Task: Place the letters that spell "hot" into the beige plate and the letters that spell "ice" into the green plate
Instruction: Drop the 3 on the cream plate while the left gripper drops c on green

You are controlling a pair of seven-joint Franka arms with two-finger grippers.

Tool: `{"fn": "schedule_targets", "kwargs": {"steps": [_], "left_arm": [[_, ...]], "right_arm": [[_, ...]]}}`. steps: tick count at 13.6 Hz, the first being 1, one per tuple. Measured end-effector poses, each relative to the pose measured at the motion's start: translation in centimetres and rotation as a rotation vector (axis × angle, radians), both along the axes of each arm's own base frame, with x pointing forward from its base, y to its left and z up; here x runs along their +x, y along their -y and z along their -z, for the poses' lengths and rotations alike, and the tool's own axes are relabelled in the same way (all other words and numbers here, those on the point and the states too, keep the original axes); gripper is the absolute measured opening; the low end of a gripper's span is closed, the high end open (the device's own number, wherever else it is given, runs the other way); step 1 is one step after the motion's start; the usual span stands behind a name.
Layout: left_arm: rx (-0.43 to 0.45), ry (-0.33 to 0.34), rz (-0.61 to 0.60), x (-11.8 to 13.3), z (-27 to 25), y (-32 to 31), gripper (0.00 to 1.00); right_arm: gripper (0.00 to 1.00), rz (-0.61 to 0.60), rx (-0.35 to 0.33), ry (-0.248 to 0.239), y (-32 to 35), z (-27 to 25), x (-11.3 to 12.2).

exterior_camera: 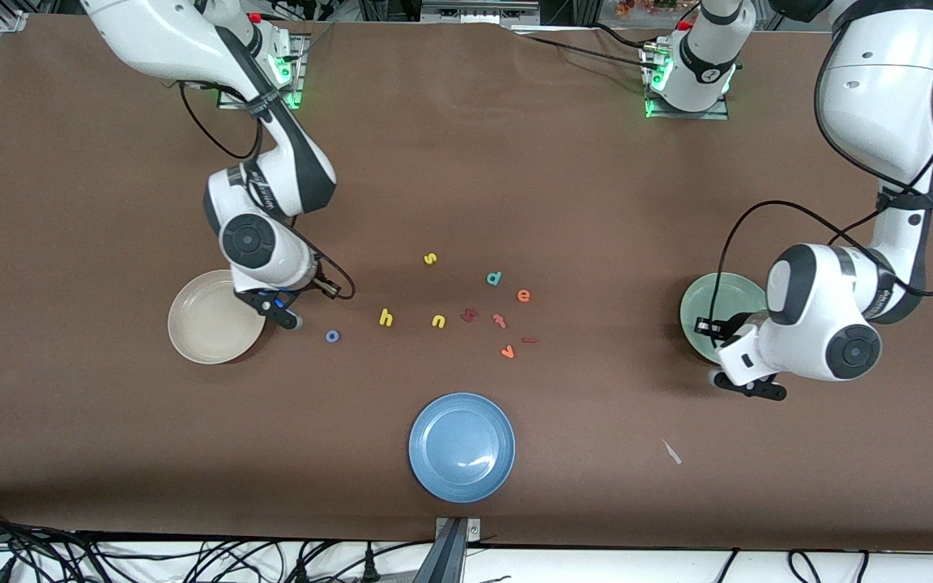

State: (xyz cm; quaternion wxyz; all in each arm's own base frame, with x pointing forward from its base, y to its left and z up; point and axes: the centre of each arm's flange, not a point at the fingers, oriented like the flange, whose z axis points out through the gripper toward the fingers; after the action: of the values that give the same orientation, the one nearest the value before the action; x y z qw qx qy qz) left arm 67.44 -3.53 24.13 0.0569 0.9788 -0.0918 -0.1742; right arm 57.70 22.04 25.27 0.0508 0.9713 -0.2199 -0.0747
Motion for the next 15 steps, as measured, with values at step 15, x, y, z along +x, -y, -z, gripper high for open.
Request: {"fn": "schedule_targets", "kwargs": {"steps": [15], "left_arm": [[0.028, -0.161, -0.063, -3.1, 8.0, -6.6, 0.29]], "right_arm": [[0.19, -0.800, 0.079, -0.018, 22.1, -1.3, 4.4]]}}
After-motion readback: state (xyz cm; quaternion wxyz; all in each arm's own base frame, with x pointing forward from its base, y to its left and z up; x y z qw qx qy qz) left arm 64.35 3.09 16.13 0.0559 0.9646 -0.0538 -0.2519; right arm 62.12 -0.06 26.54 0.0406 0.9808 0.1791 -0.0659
